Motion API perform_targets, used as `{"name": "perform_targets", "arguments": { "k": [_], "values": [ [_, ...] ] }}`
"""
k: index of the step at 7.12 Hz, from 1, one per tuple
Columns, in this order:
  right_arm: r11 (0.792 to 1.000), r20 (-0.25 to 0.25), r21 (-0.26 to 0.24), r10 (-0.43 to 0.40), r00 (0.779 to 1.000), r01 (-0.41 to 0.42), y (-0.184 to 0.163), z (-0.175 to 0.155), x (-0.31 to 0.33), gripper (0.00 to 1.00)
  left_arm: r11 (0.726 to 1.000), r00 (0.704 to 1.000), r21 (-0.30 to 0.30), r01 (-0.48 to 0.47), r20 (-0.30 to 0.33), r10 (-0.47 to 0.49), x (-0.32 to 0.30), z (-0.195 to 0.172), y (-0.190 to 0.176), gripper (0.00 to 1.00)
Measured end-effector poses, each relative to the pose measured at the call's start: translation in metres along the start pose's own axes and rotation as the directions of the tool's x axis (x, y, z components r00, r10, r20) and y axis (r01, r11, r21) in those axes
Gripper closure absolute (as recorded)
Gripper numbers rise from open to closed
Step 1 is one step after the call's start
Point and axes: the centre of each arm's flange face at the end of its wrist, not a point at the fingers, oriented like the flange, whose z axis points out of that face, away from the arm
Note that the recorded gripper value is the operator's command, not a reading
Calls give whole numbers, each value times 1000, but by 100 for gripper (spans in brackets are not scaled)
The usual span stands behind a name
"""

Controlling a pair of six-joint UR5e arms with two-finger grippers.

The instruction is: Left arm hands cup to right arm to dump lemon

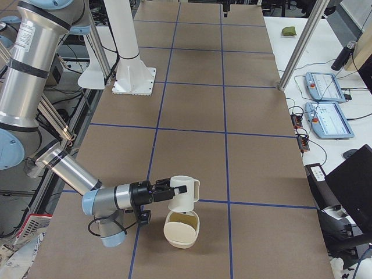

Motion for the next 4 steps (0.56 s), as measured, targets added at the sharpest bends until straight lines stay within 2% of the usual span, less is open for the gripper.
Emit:
{"name": "perform_targets", "arguments": {
  "k": [2,4],
  "values": [
    [997,22,0,77,997,-77,0,1,-2,80,1000,1000,0,0,0,0,0,0,0,0],
    [995,27,-1,95,995,-95,0,1,-3,80,1000,1000,-1,0,-1,0,0,0,0,0]
  ]
}}
